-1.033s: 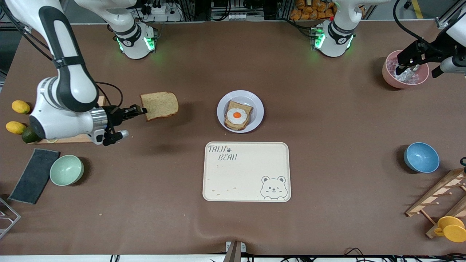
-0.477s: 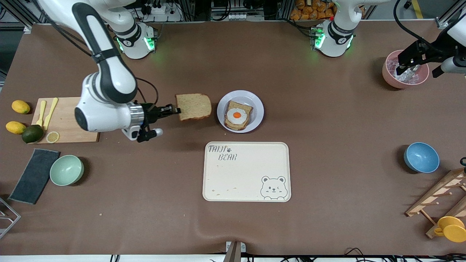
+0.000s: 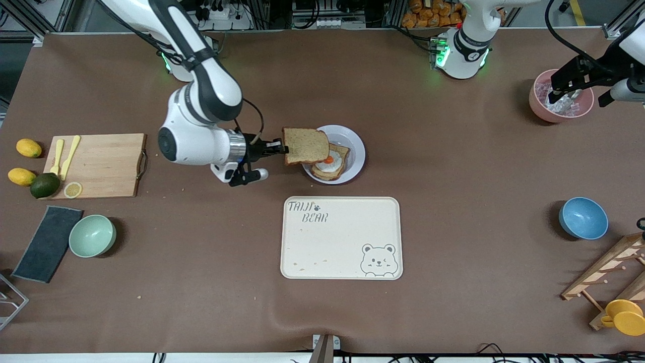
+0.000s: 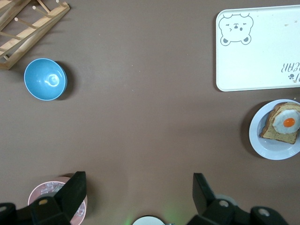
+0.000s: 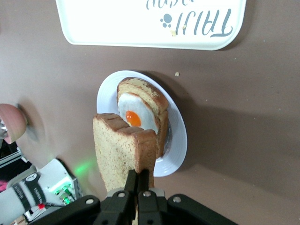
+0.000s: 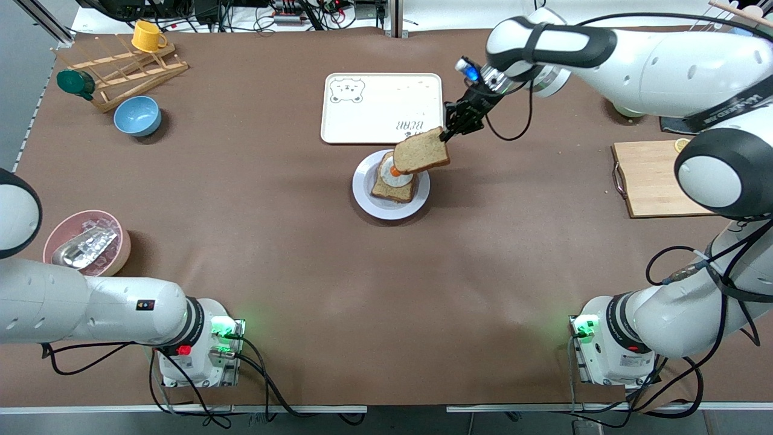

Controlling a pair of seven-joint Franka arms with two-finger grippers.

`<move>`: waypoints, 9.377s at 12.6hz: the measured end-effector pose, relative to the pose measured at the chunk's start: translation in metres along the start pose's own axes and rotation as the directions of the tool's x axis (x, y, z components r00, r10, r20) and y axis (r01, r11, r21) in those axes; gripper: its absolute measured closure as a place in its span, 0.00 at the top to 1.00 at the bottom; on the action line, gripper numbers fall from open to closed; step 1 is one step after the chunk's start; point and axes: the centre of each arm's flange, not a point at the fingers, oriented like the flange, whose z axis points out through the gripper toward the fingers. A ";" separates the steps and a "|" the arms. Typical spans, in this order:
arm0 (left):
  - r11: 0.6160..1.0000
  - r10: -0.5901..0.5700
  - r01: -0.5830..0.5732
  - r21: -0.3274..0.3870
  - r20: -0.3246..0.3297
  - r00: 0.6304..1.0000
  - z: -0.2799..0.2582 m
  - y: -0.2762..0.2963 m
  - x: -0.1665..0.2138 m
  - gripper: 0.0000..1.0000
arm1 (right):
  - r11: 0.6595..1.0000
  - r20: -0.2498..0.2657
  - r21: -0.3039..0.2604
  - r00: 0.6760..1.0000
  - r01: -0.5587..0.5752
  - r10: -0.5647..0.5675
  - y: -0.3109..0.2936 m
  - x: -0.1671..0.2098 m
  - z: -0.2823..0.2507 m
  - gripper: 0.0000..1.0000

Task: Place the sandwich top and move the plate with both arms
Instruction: 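Lay the bread slice onto the egg toast and open the right gripper, then withdraw the right gripper while the left gripper reaches toward the plate, then grasp the white plate rim with the left gripper, then slide the plate with the left gripper onto the bear tray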

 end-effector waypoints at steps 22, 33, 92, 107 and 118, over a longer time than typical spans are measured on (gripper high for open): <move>0.991 -0.029 0.040 -0.132 0.081 0.996 0.035 -0.010 0.006 1.00 | 0.990 -0.095 -0.099 0.992 -0.096 0.087 0.003 0.035 0.007 0.94; 0.890 0.143 -0.023 -0.455 0.233 0.962 0.151 -0.005 0.044 1.00 | 0.922 -0.144 -0.361 0.985 -0.140 0.093 0.069 0.066 -0.235 1.00; 0.414 0.170 -0.092 -0.905 -0.023 0.985 0.586 0.214 -0.068 0.07 | 0.834 -0.316 -0.493 0.944 -0.250 0.096 0.072 -0.117 -0.495 1.00; 0.255 -0.001 0.035 -0.966 0.036 0.999 0.562 0.145 -0.037 0.05 | 0.833 -0.308 -0.493 0.946 -0.251 0.102 0.075 -0.114 -0.492 1.00; 0.175 -0.223 0.087 -0.981 0.046 0.974 0.539 0.077 0.032 0.05 | 0.833 -0.306 -0.493 0.946 -0.251 0.104 0.076 -0.113 -0.491 1.00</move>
